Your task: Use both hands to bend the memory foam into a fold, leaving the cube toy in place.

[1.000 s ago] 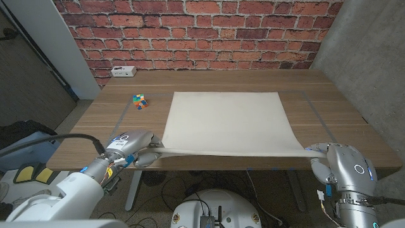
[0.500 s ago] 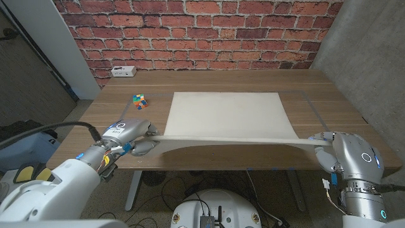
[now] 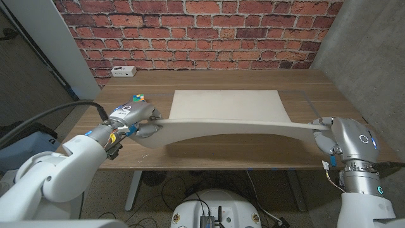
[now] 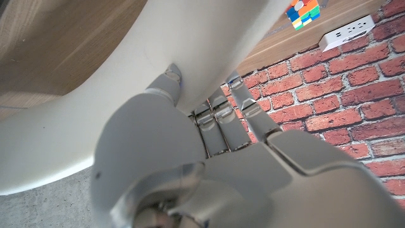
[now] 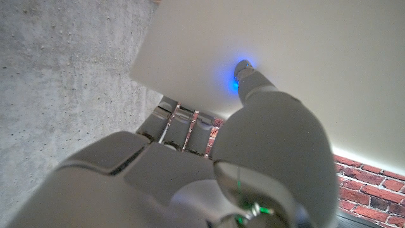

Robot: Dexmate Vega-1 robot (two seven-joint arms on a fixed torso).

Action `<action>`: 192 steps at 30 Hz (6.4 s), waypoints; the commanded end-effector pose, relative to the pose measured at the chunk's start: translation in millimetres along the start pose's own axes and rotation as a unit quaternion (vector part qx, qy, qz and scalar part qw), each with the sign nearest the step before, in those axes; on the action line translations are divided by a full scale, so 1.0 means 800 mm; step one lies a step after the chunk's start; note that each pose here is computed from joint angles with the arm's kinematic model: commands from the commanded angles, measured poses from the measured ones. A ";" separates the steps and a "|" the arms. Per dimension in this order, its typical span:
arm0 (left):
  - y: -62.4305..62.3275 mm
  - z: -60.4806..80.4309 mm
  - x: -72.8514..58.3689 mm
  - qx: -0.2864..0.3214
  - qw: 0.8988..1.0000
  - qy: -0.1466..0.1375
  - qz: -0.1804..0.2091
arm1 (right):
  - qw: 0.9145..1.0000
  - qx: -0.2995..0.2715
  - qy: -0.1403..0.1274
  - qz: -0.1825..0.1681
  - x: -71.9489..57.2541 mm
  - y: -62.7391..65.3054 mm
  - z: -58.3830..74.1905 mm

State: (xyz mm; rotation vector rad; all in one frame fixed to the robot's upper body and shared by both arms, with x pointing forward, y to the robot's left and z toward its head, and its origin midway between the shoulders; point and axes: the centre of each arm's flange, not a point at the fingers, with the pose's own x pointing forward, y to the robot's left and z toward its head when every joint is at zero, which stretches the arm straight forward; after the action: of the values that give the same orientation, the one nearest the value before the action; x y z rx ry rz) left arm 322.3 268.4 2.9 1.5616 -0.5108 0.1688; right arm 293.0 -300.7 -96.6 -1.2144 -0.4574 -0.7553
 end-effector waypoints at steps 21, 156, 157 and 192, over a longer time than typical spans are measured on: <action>0.051 -0.004 0.066 0.014 1.000 -0.019 -0.018 | 1.000 -0.016 0.004 0.024 0.079 -0.026 0.001; 0.055 -0.023 0.388 -0.064 0.989 0.066 0.113 | 0.991 -0.004 0.000 -0.132 0.391 0.075 0.083; 0.053 -0.023 0.390 -0.065 0.989 0.067 0.114 | 0.991 -0.004 0.001 -0.134 0.392 0.077 0.084; 0.002 0.024 0.452 -0.007 0.988 0.082 0.133 | 0.987 -0.029 -0.016 -0.156 0.406 0.131 0.105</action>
State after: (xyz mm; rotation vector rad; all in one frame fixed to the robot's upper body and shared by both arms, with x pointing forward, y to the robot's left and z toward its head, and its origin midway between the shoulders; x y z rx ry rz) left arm 622.1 189.6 159.1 1.3950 -0.5780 0.4585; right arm 589.5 -301.0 84.5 -1.2244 -0.6390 -1.0174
